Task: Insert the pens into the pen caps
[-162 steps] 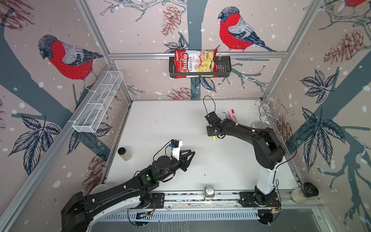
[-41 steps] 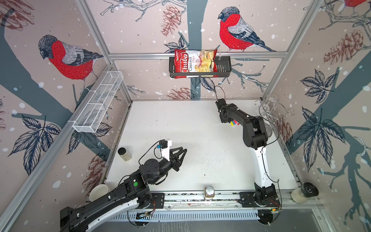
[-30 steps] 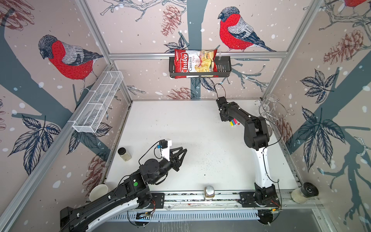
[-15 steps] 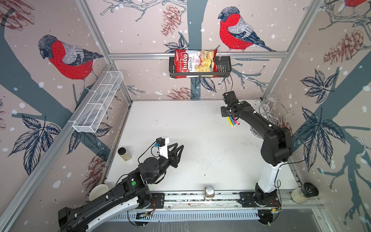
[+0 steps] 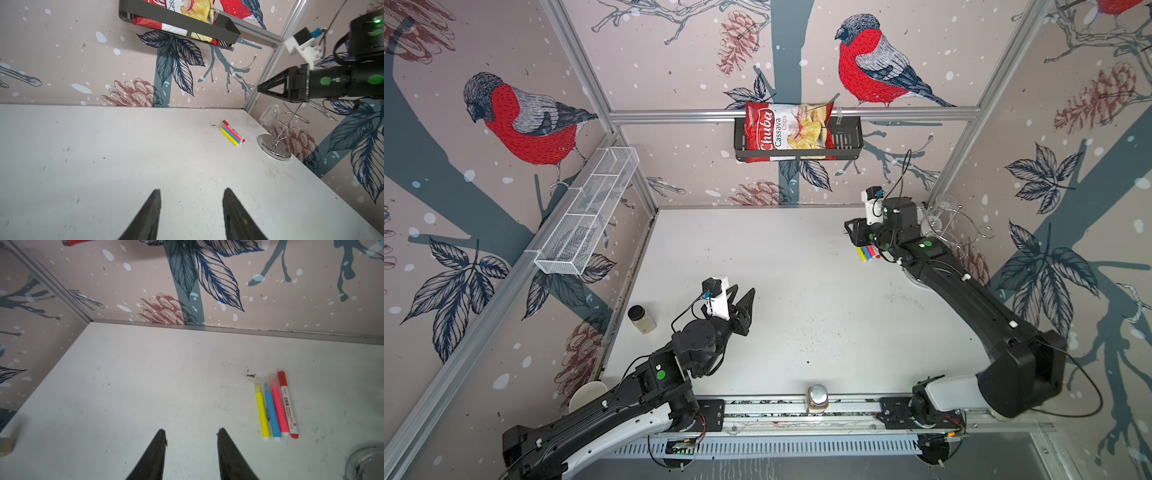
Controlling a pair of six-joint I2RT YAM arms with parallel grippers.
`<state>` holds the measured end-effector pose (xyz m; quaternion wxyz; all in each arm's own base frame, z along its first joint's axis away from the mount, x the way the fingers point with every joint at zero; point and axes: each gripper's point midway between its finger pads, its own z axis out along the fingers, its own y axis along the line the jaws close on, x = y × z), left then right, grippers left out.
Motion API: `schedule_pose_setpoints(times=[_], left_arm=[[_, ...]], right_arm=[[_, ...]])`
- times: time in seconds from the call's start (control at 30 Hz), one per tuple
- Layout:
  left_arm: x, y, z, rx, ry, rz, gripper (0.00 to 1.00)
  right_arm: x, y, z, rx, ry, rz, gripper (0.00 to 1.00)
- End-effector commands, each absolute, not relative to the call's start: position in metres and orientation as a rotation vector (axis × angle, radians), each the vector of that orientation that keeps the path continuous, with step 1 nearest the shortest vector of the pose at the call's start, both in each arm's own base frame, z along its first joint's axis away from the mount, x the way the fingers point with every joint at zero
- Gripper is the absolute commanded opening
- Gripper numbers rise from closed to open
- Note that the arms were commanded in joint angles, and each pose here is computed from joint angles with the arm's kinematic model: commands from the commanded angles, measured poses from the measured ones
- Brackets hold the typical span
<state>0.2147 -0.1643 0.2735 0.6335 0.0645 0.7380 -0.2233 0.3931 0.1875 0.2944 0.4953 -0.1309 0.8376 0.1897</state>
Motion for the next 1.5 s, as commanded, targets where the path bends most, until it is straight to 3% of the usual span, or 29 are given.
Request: schedule_pose_setpoints(times=[0.0,0.47,0.53,0.67,0.7,0.73,0.9,1.0,1.03,1.37,1.47], left_arm=[[0.22,-0.155,0.286,0.128,1.651,-0.44,0.5],[0.225,-0.145,0.302,0.108,1.61,-0.349,0.59],[0.225,-0.143,0.305,0.101,1.602,-0.347,0.6],[0.225,-0.138,0.306,0.091,1.597,-0.321,0.65],[0.225,-0.136,0.304,0.094,1.602,-0.303,0.68],[0.225,-0.134,0.304,0.088,1.602,-0.289,0.69],[0.226,-0.116,0.299,0.041,1.614,-0.202,0.7],[0.226,-0.103,0.294,-0.01,1.605,-0.15,0.95],[0.226,-0.098,0.293,-0.028,1.601,-0.135,0.97],[0.223,-0.06,0.273,-0.217,1.582,0.012,0.98],[0.225,-0.066,0.258,-0.152,1.605,0.028,0.98]], right_arm=[[0.379,0.197,0.339,-0.334,1.838,0.582,0.47],[0.344,0.161,0.37,-0.229,1.726,0.5,0.57],[0.343,0.155,0.369,-0.207,1.725,0.478,0.65],[0.337,0.144,0.369,-0.18,1.711,0.428,0.67],[0.335,0.141,0.368,-0.176,1.706,0.417,0.87],[0.333,0.139,0.368,-0.181,1.695,0.406,1.0],[0.321,0.115,0.359,-0.1,1.637,0.32,1.0],[0.318,0.1,0.352,-0.049,1.634,0.255,1.0],[0.318,0.096,0.349,-0.035,1.633,0.236,0.99],[0.308,0.064,0.303,0.088,1.67,0.105,1.0],[0.303,0.054,0.286,0.136,1.674,0.08,0.99]])
